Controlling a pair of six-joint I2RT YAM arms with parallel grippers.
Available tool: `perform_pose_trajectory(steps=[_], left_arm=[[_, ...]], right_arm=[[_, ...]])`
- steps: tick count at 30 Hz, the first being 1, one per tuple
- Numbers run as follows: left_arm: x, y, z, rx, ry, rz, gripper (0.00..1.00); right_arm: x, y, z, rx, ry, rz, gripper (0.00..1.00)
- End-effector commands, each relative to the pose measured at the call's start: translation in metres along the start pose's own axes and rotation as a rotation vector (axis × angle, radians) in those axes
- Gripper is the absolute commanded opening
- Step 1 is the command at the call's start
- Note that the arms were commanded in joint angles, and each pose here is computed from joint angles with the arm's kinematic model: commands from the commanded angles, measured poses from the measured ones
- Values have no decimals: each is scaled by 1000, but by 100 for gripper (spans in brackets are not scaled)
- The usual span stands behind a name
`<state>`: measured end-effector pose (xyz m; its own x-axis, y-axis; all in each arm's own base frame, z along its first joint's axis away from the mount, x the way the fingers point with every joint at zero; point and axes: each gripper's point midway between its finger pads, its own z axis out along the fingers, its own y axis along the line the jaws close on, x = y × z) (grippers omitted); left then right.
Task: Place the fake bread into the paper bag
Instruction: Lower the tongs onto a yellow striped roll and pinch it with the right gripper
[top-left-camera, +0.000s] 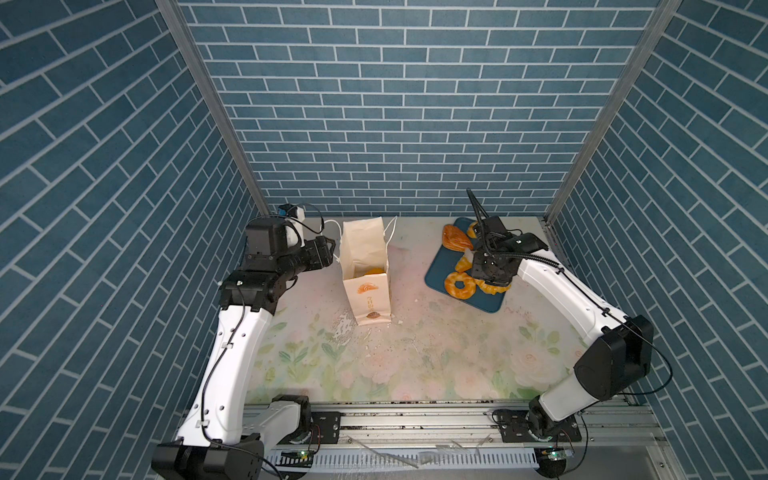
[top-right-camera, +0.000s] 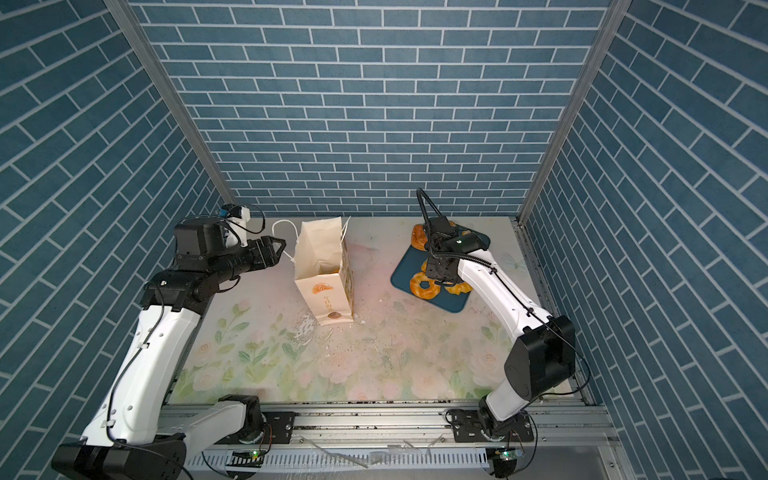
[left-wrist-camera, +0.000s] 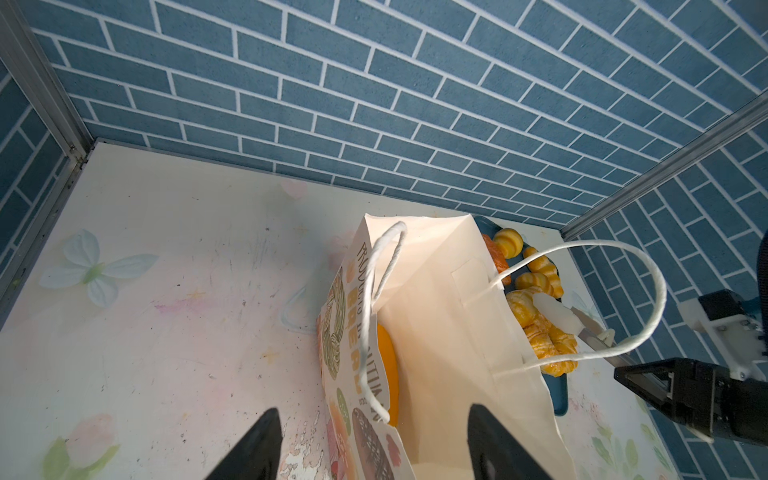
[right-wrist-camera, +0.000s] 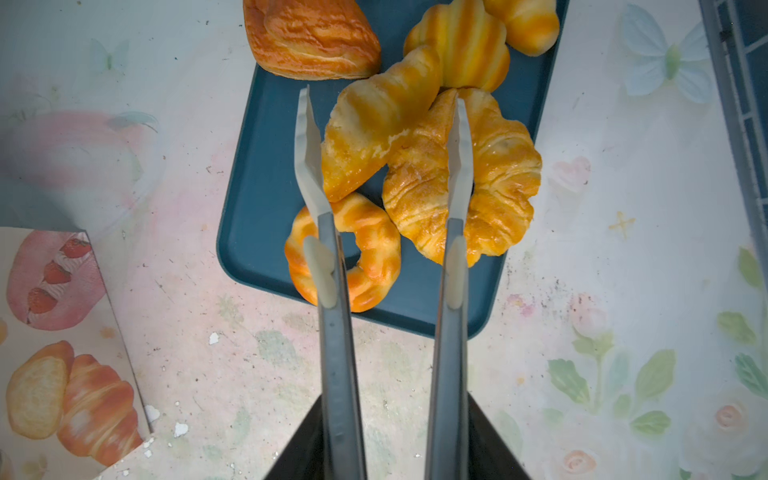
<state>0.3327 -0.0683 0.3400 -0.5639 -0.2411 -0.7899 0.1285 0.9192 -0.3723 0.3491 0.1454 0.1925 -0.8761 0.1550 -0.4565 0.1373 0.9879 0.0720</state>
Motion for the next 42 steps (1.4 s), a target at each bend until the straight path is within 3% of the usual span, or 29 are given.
perform_pose_trajectory(steps=[1, 17, 29, 42], left_arm=[[0, 0, -5, -5, -3, 18, 72], [4, 2, -3, -9, 7, 25, 71], [4, 1, -3, -9, 7, 25, 71], [0, 0, -3, -7, 0, 32, 71]], right_arm=[[-7, 11, 9, -47, -15, 70, 47], [-4, 10, 51, -10, 47, 90, 49], [1, 0, 57, 9, 70, 94, 33], [1, -11, 22, -2, 33, 57, 20]])
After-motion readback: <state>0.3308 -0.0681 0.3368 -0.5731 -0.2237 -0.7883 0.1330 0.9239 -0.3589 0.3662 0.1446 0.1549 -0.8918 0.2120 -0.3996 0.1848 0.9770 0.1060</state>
